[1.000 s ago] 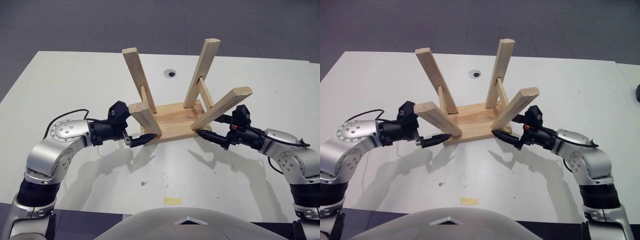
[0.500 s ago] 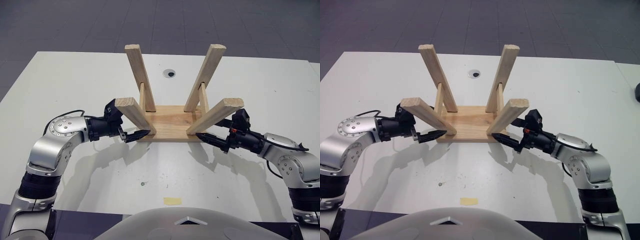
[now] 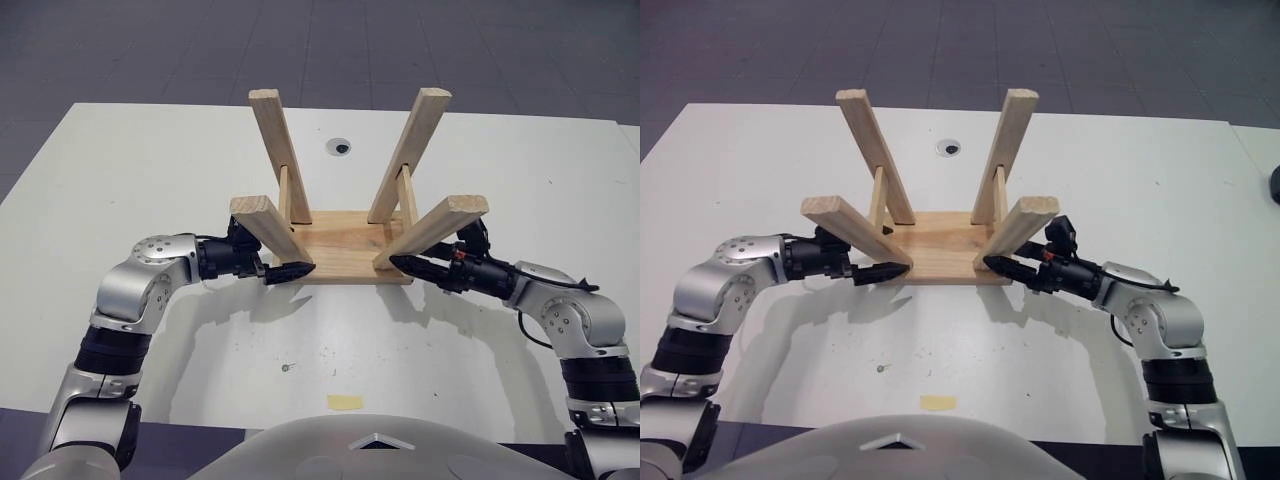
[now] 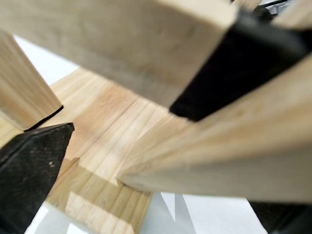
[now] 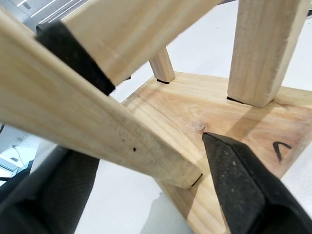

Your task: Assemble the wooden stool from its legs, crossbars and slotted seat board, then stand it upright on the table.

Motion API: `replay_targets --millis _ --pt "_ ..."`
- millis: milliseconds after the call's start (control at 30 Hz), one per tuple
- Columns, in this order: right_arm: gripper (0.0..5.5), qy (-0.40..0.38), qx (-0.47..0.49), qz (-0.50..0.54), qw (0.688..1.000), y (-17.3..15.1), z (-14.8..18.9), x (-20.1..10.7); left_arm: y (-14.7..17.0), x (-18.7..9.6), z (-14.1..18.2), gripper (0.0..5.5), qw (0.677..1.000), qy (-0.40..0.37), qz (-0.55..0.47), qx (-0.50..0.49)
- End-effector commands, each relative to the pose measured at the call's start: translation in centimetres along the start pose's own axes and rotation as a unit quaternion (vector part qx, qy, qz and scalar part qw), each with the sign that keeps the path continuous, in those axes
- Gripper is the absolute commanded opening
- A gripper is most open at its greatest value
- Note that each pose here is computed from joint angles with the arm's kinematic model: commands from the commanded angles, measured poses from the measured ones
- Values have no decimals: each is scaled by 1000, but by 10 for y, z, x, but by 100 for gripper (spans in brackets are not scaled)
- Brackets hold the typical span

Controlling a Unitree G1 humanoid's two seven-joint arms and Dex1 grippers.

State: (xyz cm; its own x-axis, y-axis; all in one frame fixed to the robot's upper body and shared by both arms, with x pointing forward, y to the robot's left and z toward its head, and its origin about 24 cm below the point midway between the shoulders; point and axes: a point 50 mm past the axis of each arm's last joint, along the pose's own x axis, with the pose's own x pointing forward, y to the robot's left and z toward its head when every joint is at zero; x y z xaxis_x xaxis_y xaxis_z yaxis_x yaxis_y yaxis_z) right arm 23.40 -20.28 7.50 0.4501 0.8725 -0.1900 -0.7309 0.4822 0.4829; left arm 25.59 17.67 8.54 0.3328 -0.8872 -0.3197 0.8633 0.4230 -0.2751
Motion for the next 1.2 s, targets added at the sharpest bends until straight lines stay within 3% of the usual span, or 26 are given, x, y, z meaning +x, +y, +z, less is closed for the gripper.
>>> replay_targets --millis 33,133,367,533,700,733,833,967,1200 --pt "290 3 5 -4 1000 -2 0 1 9 -9 -3 476 1000 1 13 -24" --pt "250 2 9 -1 1000 0 -2 4 9 -9 -6 426 999 -5 7 -39" --pt "242 -23 42 48 998 17 5 7 3 -7 5 315 997 -43 -6 -60" --pt "189 -93 84 116 985 43 32 2 -6 -16 24 227 993 -82 -10 -85" --pt "130 -172 126 69 975 40 52 2 -9 -29 52 186 984 -127 6 -124" --pt "154 -183 138 49 972 37 54 2 -8 -29 55 183 983 -125 8 -132" --pt "193 -193 170 -24 966 22 56 5 -2 -27 53 176 984 -92 36 -147" --pt "263 -172 181 -95 964 8 45 4 2 -22 46 257 981 -80 52 -167" --pt "366 -184 141 -123 965 1 37 -6 26 -43 66 364 954 -218 113 -170"
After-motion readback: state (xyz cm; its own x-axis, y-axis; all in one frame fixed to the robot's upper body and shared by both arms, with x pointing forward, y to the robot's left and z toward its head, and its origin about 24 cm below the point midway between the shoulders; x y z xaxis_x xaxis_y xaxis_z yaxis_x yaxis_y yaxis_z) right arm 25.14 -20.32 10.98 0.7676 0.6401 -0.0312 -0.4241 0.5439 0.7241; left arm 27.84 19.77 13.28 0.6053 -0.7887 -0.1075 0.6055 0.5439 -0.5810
